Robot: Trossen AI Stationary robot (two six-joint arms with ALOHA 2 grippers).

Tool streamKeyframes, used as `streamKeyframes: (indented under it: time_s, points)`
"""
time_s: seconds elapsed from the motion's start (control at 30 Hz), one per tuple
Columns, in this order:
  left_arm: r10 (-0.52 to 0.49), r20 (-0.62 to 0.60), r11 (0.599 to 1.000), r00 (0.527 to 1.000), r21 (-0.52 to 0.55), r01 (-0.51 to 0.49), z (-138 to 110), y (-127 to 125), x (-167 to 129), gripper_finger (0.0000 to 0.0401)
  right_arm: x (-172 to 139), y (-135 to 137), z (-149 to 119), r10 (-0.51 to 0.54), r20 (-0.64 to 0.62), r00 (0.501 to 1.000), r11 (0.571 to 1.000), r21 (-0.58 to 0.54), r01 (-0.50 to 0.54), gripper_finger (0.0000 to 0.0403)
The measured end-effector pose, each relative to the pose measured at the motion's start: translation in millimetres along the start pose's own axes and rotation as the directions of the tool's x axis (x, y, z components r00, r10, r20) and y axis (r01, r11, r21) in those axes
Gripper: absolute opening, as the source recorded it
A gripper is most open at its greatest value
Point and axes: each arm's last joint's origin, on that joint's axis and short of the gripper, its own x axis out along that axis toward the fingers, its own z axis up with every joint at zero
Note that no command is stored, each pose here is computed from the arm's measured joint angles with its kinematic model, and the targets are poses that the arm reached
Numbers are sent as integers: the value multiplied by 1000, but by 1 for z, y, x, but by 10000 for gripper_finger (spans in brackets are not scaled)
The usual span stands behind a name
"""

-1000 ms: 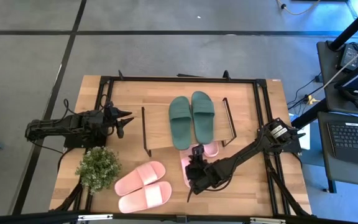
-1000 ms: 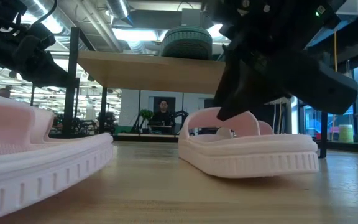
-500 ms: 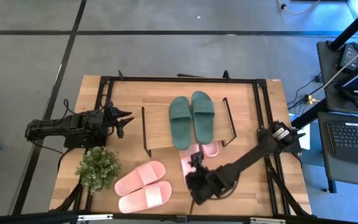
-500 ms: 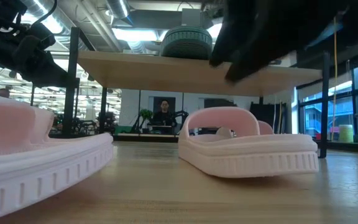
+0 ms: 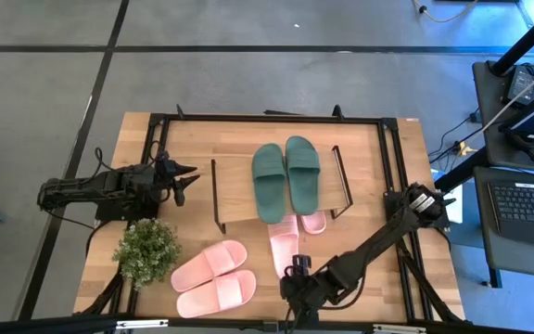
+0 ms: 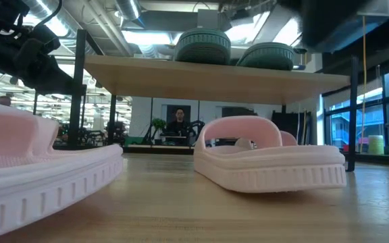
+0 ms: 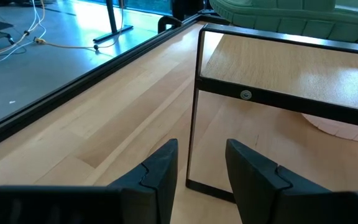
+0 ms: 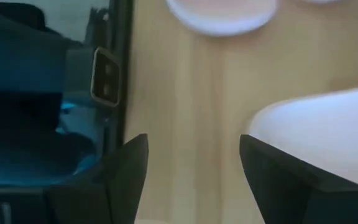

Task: Pick and place slides into the shelf
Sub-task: Put the pink slide under the shelf

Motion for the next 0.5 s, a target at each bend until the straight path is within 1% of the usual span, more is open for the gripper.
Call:
streamKeyframes:
  time_s: [0.1, 0.23, 0.37, 0.5]
  points:
    - [0, 0, 1000, 1000, 0, 0, 0, 0, 0, 127, 16, -4, -13, 65, -16, 998, 998, 22, -65, 253]
    - [0, 0, 1000, 1000, 0, 0, 0, 0, 0, 127, 30, -11, -23, 102, -12, 995, 994, 29, -102, 253]
    - [0, 0, 1000, 1000, -2, 0, 0, 0, 0, 127, 42, -22, -32, 102, 0, 995, 994, 28, -102, 253]
    - [0, 0, 1000, 1000, -2, 0, 0, 0, 0, 127, 50, -31, -35, 104, 17, 994, 994, 17, -104, 253]
